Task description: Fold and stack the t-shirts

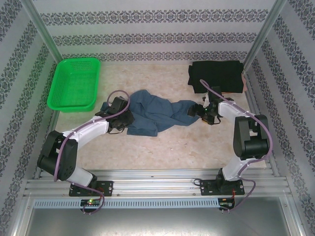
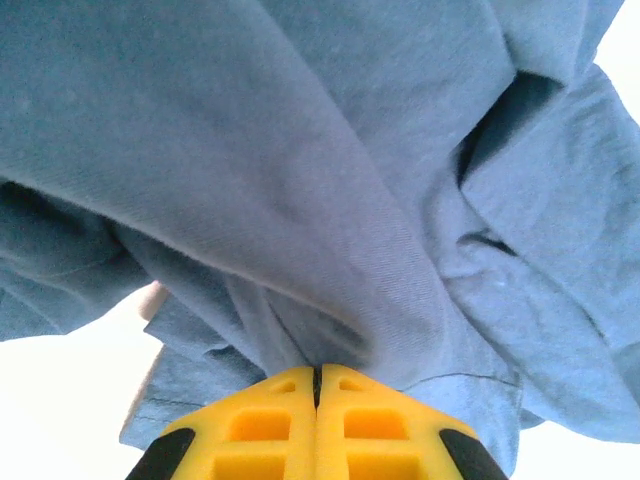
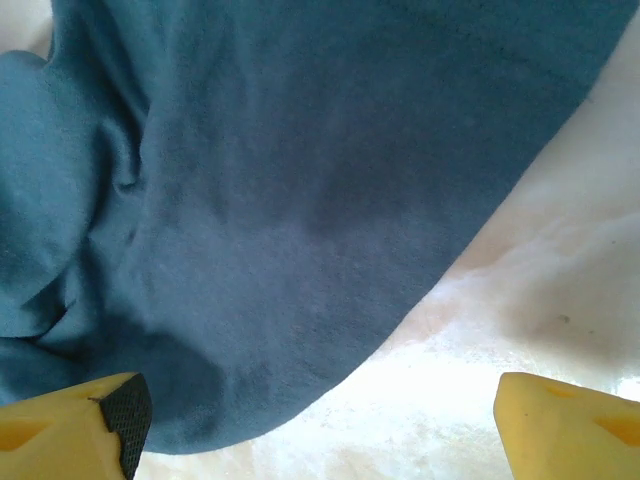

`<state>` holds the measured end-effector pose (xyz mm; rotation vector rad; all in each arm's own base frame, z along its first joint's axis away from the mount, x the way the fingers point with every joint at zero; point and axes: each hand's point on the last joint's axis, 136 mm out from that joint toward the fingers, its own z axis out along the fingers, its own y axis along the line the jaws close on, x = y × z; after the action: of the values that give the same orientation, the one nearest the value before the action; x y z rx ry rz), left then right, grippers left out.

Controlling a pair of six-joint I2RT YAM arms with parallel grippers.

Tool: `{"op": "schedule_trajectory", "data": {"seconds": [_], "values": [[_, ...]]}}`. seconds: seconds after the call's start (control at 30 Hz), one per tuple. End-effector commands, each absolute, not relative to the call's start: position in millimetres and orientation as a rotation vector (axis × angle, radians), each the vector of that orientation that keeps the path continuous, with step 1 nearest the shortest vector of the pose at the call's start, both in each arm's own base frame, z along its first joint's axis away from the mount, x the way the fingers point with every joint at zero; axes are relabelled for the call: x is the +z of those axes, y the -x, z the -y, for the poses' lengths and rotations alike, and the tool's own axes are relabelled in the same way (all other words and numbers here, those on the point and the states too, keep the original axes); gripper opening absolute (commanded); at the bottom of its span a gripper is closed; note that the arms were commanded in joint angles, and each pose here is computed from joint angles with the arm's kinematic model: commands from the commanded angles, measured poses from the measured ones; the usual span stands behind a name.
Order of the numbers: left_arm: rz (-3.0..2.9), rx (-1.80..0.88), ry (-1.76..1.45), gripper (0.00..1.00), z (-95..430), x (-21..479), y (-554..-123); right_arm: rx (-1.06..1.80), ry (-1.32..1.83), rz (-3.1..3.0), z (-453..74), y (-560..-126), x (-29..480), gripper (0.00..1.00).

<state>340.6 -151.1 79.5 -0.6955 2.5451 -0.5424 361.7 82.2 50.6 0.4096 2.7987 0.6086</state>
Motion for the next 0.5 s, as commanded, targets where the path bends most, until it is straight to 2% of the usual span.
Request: {"op": "schedule_trajectory", "data": {"seconds": [0.0,0.03,0.1,0.13,0.27,0.47], "values": [[-2.549,-0.558,0.726,0.0,147,75,-331,0.596,-0.418,-2.802,-77,-365,52,0.9],[-2.566,-0.585,0.746,0.04,148,72,-325,0.602,-0.414,-2.805,-77,-363,53,0.9],[-2.595,-0.648,0.795,0.29,152,62,-311,0.605,-0.407,-2.807,-76,-361,55,0.9],[-2.607,-0.661,0.836,0.34,151,55,-301,0.609,-0.409,-2.804,-76,-359,55,0.9],[-2.614,-0.634,0.9,0.38,141,43,-285,0.633,-0.404,-2.785,-77,-357,60,0.9],[-2.596,-0.612,0.869,0.4,144,38,-306,0.654,-0.391,-2.767,-79,-359,67,0.9]]}}
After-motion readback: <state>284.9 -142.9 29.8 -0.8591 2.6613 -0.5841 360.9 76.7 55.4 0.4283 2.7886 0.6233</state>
